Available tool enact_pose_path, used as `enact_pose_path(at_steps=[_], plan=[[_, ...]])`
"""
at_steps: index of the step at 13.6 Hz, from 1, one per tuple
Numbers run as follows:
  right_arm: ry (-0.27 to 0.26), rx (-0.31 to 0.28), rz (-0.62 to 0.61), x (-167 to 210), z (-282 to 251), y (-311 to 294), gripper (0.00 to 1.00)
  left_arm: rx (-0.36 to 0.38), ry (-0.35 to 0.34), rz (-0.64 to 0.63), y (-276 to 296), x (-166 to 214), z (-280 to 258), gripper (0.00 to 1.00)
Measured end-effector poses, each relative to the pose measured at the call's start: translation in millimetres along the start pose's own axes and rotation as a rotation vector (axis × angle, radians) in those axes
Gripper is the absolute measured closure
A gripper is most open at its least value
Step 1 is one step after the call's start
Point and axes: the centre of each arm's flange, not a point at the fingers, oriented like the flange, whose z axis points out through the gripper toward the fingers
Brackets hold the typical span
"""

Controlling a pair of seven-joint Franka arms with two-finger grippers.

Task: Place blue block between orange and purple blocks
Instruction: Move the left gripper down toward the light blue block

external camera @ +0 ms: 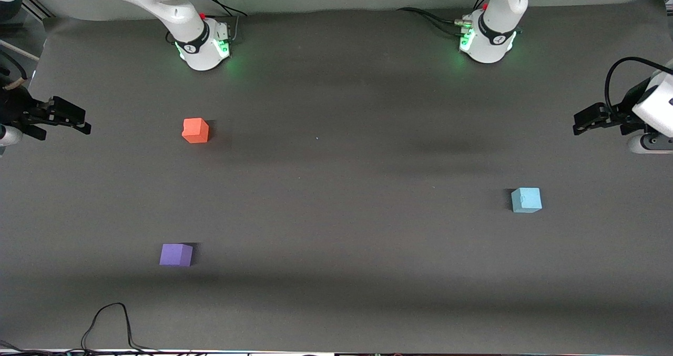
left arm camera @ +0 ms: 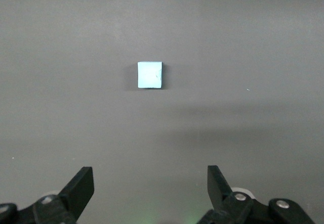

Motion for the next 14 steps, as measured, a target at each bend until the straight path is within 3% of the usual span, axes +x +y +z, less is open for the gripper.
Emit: enact_pose_path(at_steps=[9,14], plan=[[-0.003,0.0,-0.002,-0.2,0.2,-1.2,0.0,0.0,-0.025,0.015,-6.0,2.8,9.5,0.0],[-0.002,0.0,-0.002,-0.2,-0.3,-1.1,0.0,0.002,-0.014,0.034,-34.1,38.5,57.5,0.0]])
